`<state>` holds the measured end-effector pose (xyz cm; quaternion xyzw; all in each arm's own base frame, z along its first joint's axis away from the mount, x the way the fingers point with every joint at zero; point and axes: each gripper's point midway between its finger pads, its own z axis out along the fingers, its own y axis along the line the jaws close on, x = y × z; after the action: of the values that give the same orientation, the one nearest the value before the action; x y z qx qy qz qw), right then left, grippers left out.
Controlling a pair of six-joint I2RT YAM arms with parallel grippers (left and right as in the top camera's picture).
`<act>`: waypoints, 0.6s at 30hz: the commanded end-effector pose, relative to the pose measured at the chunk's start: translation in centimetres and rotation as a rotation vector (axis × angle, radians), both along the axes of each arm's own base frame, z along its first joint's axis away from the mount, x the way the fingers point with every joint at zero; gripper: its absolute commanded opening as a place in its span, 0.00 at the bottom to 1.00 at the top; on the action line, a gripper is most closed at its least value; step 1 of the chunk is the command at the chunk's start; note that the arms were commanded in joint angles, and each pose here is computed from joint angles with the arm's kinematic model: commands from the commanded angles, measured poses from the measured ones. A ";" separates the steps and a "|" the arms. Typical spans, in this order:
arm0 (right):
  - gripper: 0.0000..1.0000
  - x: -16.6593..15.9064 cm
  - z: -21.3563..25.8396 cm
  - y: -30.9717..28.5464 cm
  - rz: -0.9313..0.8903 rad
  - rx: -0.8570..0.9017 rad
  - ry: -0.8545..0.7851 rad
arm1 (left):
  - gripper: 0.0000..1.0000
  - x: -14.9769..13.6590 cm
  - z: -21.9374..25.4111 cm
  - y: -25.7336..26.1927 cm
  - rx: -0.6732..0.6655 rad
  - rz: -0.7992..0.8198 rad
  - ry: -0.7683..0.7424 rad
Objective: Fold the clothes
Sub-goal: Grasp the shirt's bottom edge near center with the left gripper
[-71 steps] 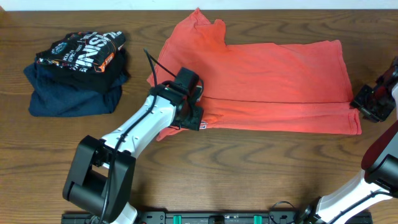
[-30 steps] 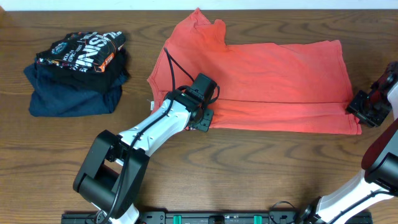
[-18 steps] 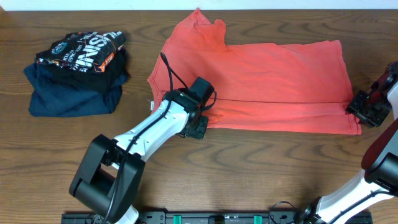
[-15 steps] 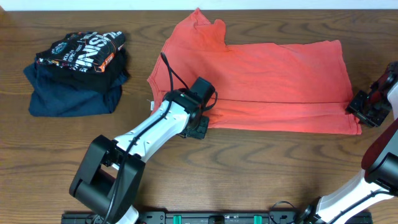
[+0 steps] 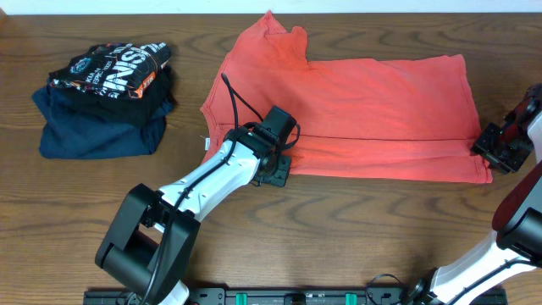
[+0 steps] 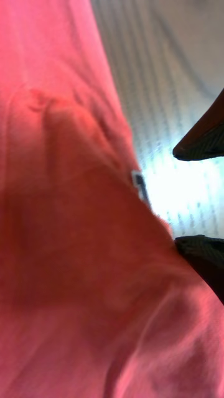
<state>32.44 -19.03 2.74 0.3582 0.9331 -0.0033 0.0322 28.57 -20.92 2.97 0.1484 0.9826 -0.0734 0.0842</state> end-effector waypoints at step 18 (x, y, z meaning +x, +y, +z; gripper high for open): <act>0.46 -0.1 -0.5 0.3 0.016 0.000 0.015 | 0.42 2.9 -0.8 1.6 0.072 0.068 -0.104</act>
<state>32.44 -19.03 2.74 0.3582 0.9331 -0.0034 0.0323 32.38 -19.66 2.97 0.1272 0.9790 -0.0261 0.1572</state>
